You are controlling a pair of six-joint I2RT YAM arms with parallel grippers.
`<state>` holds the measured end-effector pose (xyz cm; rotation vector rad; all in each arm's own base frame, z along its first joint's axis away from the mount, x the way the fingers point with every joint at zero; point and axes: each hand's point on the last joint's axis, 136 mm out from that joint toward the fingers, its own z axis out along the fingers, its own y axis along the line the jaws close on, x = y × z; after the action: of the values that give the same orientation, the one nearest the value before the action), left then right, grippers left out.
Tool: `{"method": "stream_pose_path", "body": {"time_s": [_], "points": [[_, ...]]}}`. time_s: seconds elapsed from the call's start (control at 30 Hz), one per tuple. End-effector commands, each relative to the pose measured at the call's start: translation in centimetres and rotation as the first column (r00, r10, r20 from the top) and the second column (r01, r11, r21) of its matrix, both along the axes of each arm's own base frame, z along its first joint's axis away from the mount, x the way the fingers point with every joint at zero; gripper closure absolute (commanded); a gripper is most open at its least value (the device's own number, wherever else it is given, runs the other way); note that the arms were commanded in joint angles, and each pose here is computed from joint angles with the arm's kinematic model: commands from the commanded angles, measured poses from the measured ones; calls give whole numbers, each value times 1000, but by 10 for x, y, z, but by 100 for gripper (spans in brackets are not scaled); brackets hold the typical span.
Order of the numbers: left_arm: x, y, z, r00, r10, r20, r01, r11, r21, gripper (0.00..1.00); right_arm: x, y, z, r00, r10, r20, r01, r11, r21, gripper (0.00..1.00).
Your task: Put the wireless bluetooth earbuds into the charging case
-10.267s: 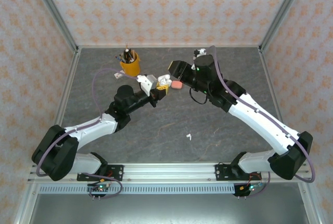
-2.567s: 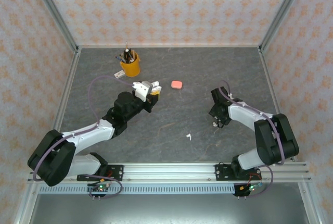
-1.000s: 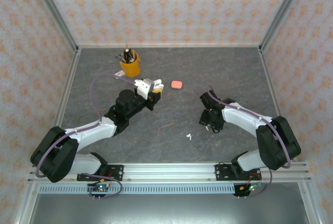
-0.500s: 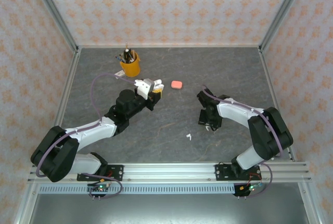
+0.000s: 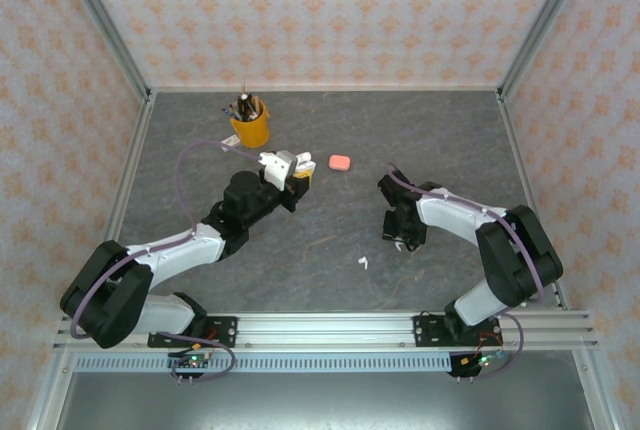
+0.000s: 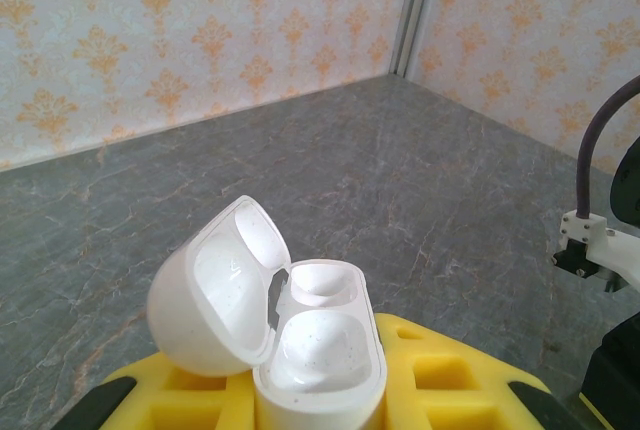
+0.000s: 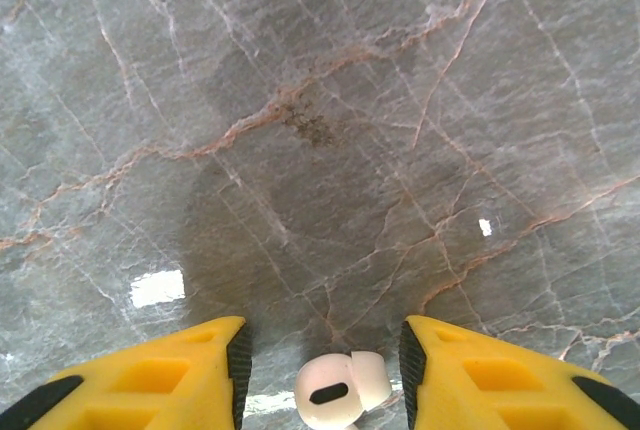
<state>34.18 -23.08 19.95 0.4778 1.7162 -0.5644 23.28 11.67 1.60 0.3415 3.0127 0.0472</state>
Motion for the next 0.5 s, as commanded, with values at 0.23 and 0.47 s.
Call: {"method": "stream_pose_path", "body": {"time_s": [0.23,0.47], "points": [[3,-9,27,998,-22,64,25,999,-48,100,-13,-3,1,1000,8,-26,-8,1000,-7,56],[3,-10,29,998,-25,64,28,998,-51,100,-14,-4,2,1000,5,-25,-5,1000,-8,57]]}}
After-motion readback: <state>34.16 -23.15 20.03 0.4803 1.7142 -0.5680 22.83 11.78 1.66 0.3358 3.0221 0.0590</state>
